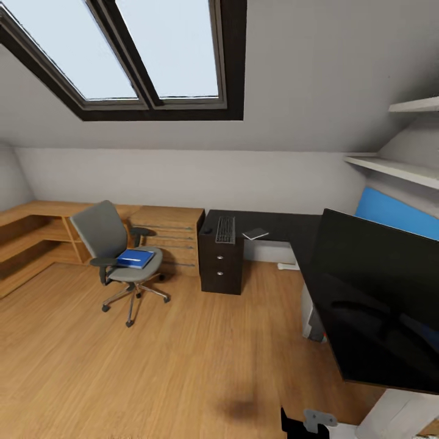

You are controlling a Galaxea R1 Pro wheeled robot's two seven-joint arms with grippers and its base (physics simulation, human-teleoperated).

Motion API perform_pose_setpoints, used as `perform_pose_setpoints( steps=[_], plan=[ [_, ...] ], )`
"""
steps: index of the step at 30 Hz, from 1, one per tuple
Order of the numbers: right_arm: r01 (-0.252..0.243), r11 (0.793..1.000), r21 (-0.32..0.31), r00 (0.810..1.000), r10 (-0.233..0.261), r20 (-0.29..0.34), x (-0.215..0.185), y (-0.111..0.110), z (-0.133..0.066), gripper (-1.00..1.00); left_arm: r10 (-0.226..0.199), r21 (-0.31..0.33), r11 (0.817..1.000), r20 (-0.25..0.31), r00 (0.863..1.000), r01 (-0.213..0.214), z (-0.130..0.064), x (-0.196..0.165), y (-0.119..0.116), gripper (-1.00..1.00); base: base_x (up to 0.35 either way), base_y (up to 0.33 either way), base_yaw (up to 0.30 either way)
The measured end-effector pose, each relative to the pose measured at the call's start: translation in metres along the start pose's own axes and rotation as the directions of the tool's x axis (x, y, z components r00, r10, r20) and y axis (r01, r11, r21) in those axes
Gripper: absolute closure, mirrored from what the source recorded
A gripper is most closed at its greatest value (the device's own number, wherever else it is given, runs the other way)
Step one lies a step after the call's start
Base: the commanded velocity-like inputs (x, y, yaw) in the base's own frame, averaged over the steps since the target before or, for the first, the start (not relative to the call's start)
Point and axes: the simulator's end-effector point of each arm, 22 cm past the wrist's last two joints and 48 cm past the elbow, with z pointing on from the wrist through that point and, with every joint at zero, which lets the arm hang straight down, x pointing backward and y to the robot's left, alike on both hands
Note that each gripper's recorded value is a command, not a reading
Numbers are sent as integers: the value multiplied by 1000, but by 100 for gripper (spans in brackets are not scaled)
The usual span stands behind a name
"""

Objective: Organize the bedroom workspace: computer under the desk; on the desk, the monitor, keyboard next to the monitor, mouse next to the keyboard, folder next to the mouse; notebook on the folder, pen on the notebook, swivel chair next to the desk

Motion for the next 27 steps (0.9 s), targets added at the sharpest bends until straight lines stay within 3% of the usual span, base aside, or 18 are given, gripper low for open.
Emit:
perform_pose_setpoints(
  steps=[16, 27],
  plan=[
    [-5, 1000, 2, 1000, 5, -1, 0, 0, 0, -100, 0, -3, 1000, 0, 1000, 0, 0, 0, 1, -100, -341, -63, -8],
    [-13, 1000, -12, 1000, 13, -4, 2, 12, -2, -100, 1, -3, 1000, 1, 1000, -1, 0, 0, 0, -100, -279, -152, -209]
  ],
)
